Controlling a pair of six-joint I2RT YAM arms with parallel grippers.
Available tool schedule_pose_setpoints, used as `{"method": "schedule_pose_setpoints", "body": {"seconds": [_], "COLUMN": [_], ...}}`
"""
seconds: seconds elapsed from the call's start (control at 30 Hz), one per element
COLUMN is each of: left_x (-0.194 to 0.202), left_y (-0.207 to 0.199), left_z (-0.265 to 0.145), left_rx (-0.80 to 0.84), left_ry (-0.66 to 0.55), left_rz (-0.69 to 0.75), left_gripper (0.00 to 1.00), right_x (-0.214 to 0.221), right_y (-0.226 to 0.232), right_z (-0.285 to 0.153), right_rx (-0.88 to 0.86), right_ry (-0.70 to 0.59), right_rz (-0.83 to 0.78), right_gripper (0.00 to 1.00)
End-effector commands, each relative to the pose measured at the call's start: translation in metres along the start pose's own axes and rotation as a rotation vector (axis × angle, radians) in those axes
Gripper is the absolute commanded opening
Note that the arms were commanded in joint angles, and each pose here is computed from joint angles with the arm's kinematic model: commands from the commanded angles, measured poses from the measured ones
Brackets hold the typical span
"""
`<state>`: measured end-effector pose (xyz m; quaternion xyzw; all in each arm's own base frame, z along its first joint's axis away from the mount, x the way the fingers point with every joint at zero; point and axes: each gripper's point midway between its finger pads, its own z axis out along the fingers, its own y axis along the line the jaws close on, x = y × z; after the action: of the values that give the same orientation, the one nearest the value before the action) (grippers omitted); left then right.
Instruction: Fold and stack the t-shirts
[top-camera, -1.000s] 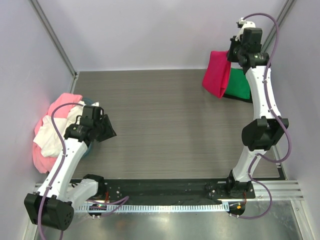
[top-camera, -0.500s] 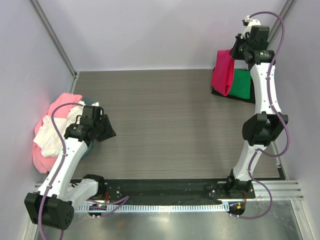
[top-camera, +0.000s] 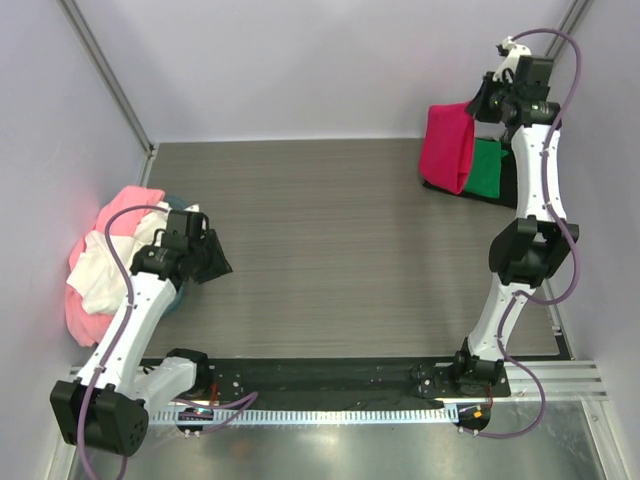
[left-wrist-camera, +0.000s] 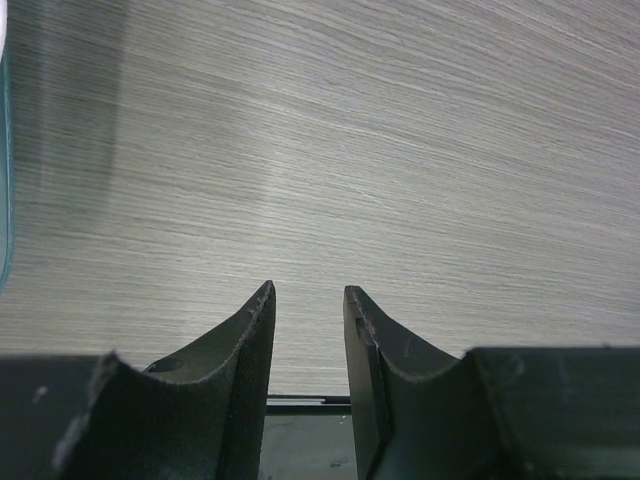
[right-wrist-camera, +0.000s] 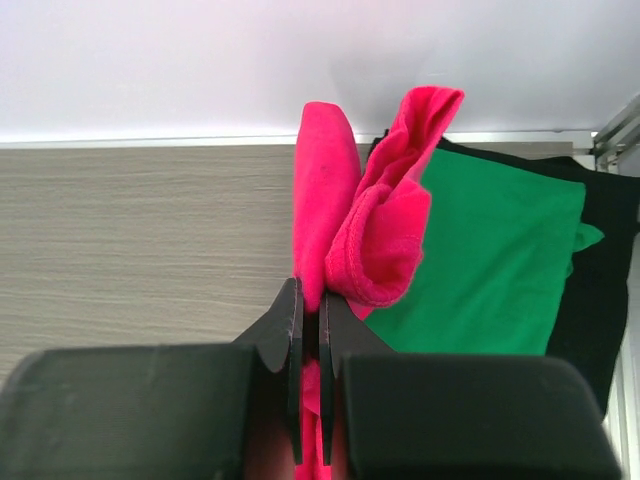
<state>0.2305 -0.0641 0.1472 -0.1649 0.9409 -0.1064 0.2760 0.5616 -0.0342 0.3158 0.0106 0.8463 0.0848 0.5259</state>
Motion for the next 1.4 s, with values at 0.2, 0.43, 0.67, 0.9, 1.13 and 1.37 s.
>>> {"method": "schedule_pose_setpoints", "body": {"seconds": [0.2, 0.43, 0.67, 0.9, 1.13, 1.37], "left_x": [-0.005, -0.002, 0.0, -0.004, -0.004, -0.007], "left_y": [-0.001, 0.001, 0.002, 0.007, 0.008, 0.006], "left_z": [0.005, 0.008, 0.011, 0.01, 0.009, 0.004], "left_rx": [-0.001, -0.012, -0.022, -0.05, -0.054, -0.043], "left_ry": [-0.01, 0.01, 0.027, 0.004, -0.001, -0.024], "left_rz": [-0.004, -0.003, -0.005, -0.01, -0.012, -0.012], "left_gripper": [0.34, 0.33, 0.32, 0.32, 0.31, 0.31], "right_x": [-0.036, -0.022, -0.016, -0.019, 0.03, 0.012], "right_y": [-0.059, -0.1, -0.133, -0.165, -0.219, -0.238], "right_z": [0.006, 0.031, 0.05, 0.062, 0.09, 0.066], "right_rx": [-0.027, 0.022, 0.086, 0.201, 0.349, 0.505], "right_ry": [-0.134, -0.113, -0.124, -0.173, -0.116, -0.192], "right_rz": [0.008, 0.025, -0.002, -0.042, 0.059, 0.177], "right_gripper": [0.01, 0.01, 0.01, 0.01, 0.5, 1.0]}}
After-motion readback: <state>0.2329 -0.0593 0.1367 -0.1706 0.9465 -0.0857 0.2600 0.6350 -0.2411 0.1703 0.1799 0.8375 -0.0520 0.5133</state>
